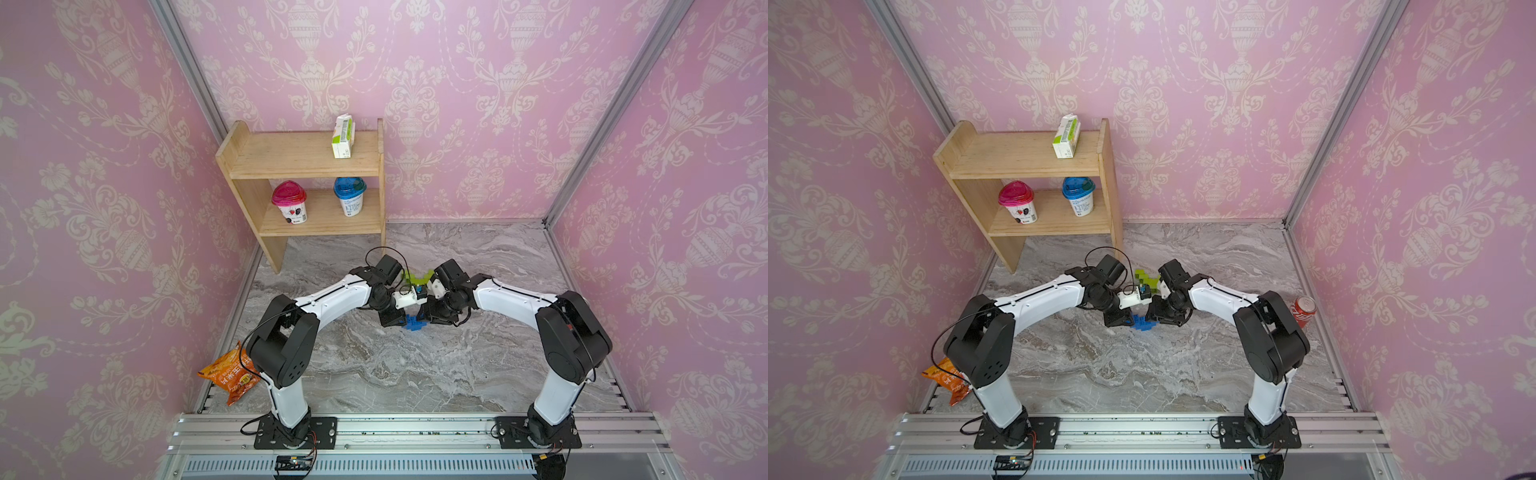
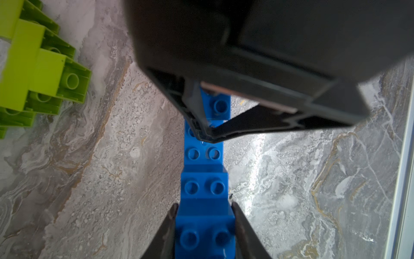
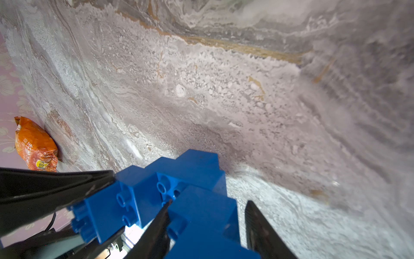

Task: Assemble the letter v with lego
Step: Assemble the lego brick with the lego brick.

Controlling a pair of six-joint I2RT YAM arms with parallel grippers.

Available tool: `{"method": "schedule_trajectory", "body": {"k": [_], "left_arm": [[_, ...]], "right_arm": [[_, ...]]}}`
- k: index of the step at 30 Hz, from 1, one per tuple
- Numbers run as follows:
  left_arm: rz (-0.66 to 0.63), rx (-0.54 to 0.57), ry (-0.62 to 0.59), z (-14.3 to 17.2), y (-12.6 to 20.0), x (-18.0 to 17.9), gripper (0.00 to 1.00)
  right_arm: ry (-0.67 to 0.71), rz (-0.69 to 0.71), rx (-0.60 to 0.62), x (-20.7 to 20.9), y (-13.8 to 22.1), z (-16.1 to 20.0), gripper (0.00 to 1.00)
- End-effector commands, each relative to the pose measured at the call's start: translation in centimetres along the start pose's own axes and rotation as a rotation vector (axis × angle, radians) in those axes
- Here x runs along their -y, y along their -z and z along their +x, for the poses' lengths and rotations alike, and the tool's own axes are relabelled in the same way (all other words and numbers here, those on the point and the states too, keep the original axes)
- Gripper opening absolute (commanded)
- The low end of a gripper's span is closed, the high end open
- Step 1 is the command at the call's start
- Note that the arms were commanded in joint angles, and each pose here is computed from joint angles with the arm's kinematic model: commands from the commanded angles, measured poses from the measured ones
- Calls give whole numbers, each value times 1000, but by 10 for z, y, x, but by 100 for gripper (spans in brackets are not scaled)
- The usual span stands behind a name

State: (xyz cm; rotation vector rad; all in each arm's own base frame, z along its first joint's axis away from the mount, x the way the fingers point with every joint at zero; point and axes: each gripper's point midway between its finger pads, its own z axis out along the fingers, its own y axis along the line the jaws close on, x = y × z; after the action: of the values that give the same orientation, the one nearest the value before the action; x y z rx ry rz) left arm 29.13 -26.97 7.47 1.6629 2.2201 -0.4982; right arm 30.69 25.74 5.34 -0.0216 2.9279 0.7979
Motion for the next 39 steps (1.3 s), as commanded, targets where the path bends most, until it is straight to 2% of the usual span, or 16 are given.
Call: {"method": "schedule_trajectory", "body": {"k": [1, 4, 9, 11, 14, 17, 21, 24, 27, 30, 36, 39], "left_arm": [[-26, -57, 17, 9, 4, 1, 53], [-41, -37, 9, 5, 10, 2, 64], [-73, 17, 7, -4, 20, 2, 66], [-86, 80, 0, -15, 31, 4, 66], [-133, 200, 4, -34, 54, 6, 76], [-185, 328, 33, -50, 81, 6, 79], [-234, 458, 119, -61, 113, 3, 81], [-303, 525, 233, -57, 133, -10, 82], [-365, 554, 356, -45, 149, -25, 82], [-393, 573, 453, -34, 155, -32, 82], [-421, 557, 572, -14, 152, -44, 81], [-419, 562, 588, -12, 151, -46, 81]], "right_arm": [[22, -12, -1, -5, 1, 0, 55], [24, -14, 4, -6, 2, -1, 56], [27, -9, 13, -7, 6, -2, 59], [33, -8, 25, -8, 10, -2, 61], [49, 7, 52, -8, 19, -4, 64], [74, 30, 82, -7, 31, -4, 67], [139, 108, 102, -8, 43, 0, 69], [200, 222, 132, -10, 55, 0, 71], [241, 392, 163, 0, 67, 2, 72], [233, 466, 181, 5, 78, 3, 72], [266, 435, 201, -15, 84, 12, 66], [279, 398, 193, -28, 77, 12, 58]]}}
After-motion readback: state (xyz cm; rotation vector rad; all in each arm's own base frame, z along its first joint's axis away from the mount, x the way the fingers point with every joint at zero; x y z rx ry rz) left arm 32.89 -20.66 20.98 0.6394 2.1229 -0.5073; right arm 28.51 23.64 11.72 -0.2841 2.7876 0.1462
